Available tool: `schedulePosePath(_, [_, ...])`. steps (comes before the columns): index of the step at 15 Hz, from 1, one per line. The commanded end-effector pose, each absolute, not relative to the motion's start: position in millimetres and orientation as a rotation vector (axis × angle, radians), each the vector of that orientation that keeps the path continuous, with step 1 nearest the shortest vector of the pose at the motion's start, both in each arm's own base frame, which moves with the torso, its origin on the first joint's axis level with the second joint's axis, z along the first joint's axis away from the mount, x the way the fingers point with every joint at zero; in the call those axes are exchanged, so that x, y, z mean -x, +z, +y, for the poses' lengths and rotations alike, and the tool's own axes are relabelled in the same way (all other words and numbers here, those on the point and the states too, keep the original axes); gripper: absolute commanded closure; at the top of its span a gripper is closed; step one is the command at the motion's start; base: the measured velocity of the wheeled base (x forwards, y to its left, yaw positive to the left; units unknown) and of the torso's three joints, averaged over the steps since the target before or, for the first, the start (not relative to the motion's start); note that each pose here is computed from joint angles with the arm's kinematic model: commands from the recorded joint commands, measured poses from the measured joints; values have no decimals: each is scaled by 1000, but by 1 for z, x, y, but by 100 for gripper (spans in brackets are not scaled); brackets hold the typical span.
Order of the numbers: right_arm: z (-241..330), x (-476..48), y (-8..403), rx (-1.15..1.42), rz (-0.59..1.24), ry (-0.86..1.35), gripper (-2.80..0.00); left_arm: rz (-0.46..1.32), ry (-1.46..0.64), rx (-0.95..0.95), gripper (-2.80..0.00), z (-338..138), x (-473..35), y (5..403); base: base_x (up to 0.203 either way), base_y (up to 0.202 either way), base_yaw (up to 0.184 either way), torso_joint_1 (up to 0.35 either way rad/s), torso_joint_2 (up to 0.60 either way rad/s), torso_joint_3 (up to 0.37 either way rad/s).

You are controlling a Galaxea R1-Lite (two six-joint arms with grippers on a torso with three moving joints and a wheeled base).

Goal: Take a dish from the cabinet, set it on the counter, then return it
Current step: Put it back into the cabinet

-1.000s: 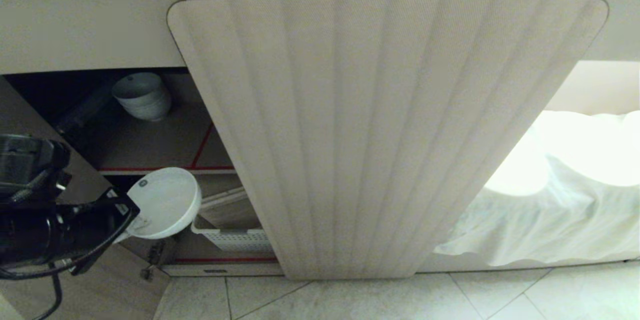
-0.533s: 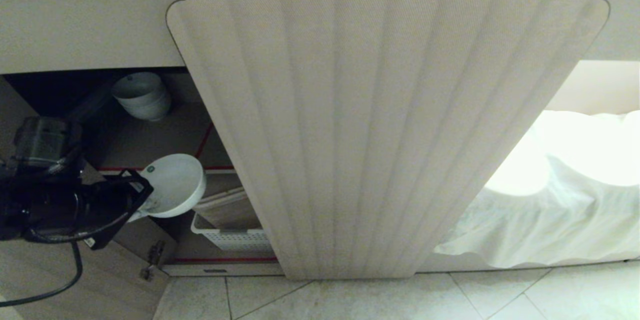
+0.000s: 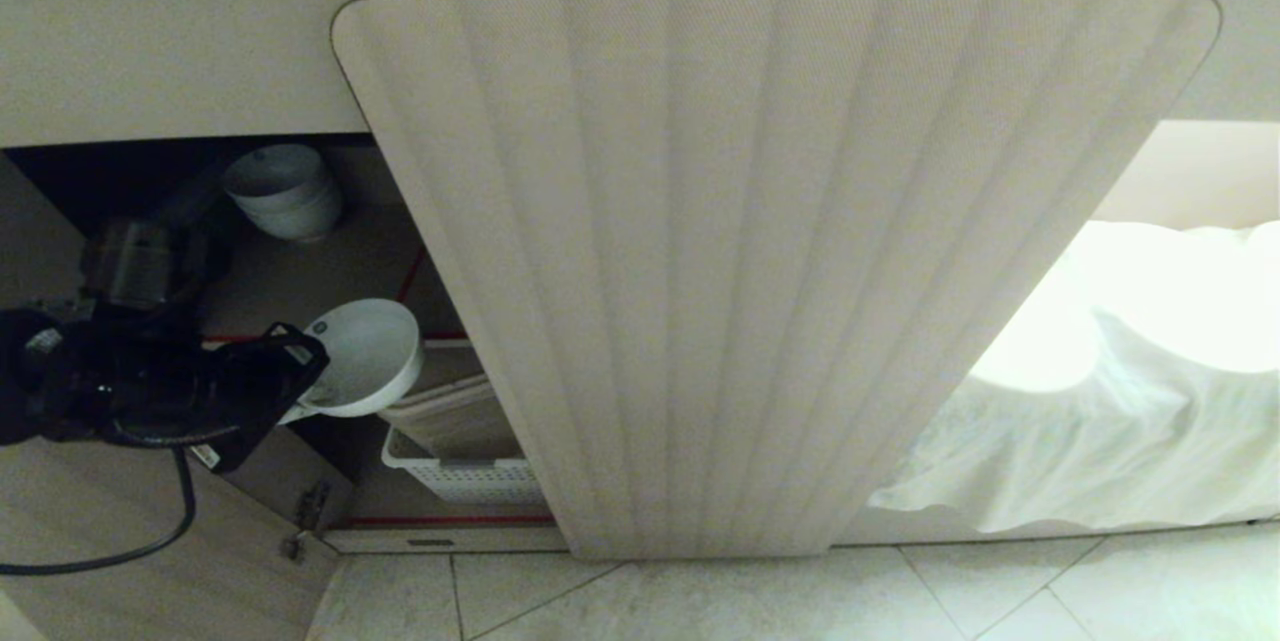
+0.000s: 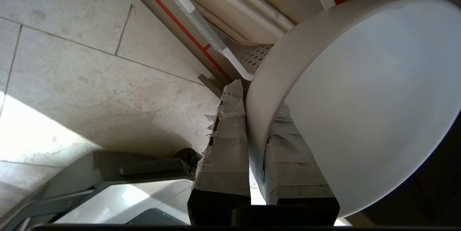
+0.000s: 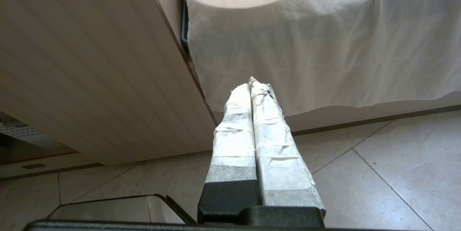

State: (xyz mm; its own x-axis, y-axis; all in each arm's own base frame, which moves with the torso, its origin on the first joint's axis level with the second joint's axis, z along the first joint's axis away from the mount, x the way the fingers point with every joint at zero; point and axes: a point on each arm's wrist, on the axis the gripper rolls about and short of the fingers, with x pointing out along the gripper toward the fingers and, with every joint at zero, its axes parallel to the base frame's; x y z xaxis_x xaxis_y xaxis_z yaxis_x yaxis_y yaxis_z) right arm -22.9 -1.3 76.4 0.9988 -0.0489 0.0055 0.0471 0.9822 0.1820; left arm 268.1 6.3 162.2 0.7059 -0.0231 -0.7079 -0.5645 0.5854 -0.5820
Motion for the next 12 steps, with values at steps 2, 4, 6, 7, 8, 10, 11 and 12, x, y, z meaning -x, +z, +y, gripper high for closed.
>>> schedulePosePath(2, [-1,23,76,-184,-11,-48,0,741,361,912,0,7,-278,160,0,0,0,0,0,0])
schedulePosePath(4, [-1,23,76,-184,-11,-48,0,748,374,929,0,7,-282,163,0,0,0,0,0,0])
schedulePosePath(6, [-1,23,76,-184,-11,-48,0,770,387,938,0,7,-285,167,0,0,0,0,0,0])
schedulePosePath(7, [-1,23,76,-185,-11,-47,0,774,390,941,0,7,-289,168,0,0,0,0,0,0])
schedulePosePath(8, [-1,23,76,-184,-10,-47,0,777,393,941,0,7,-292,169,0,0,0,0,0,0])
schedulePosePath(10, [-1,23,76,-186,-11,-48,0,784,396,942,0,7,-297,172,0,0,0,0,0,0])
schedulePosePath(11, [-1,23,76,-185,-11,-48,0,785,395,945,0,7,-299,175,0,0,0,0,0,0])
schedulePosePath(12, [-1,23,76,-186,-11,-47,0,790,396,948,0,7,-301,174,0,0,0,0,0,0])
